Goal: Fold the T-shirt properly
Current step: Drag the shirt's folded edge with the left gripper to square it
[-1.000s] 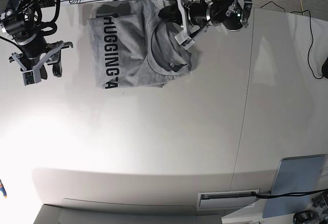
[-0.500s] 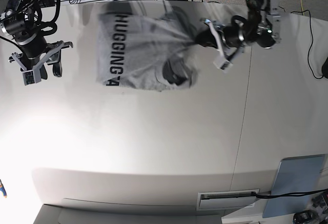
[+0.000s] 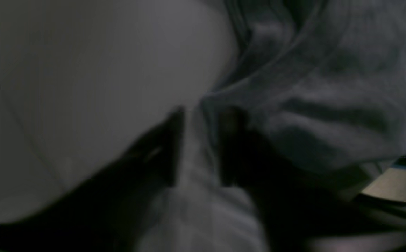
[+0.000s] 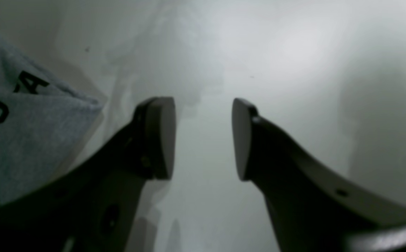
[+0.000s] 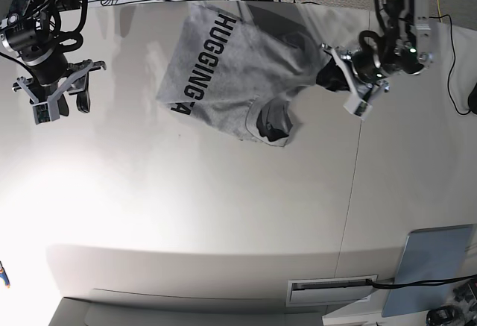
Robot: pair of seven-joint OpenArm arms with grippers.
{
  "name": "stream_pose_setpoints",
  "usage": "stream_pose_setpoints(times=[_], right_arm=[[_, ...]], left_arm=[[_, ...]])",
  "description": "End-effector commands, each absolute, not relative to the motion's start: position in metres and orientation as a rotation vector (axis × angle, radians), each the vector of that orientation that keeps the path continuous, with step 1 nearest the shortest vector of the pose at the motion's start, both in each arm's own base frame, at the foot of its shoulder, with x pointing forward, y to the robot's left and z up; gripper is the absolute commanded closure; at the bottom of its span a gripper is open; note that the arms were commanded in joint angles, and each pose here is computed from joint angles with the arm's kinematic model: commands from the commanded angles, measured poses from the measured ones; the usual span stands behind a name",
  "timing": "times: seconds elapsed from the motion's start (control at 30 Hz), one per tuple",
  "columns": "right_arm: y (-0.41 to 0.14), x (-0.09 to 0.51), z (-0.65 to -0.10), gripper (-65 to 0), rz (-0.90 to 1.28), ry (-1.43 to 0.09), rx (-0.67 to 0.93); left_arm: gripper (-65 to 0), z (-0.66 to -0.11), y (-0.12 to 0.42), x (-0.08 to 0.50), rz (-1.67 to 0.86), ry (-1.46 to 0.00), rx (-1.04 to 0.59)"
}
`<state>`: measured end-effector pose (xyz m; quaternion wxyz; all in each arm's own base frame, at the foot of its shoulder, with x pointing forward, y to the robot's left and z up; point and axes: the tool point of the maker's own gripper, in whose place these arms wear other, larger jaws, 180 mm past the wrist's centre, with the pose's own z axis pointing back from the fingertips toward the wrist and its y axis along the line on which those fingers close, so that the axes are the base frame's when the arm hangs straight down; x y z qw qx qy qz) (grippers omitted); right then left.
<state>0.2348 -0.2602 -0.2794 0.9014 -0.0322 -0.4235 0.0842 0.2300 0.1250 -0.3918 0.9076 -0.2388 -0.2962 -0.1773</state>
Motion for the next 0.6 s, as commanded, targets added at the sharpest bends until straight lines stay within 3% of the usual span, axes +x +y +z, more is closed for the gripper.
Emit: stream_pose_setpoints(times=[0.0, 0.07, 0.3, 0.57], right_arm=[[-0.259, 0.239, -0.274, -26.2, 0.178, -0.905, -0.048], [-0.257, 0.238, -0.282, -26.1, 0.154, -0.896, 0.004], [-0.236, 0.243, -0.302, -26.1, 0.192, -0.863, 0.123], [-0.177, 0.265, -0.334, -26.1, 0.362, -0.797, 0.184]], left_arm=[[-26.8, -0.376, 0.126, 0.239, -0.369, -0.665, -0.526], [-31.6, -0.369, 0.125, 0.238, -0.377, -0.672, -0.569], [-31.6, -0.365, 0.103, 0.204, -0.415, -0.600, -0.743], [-31.5, -0.381, 0.102, 0.171, -0.396, -0.524, -0.762]])
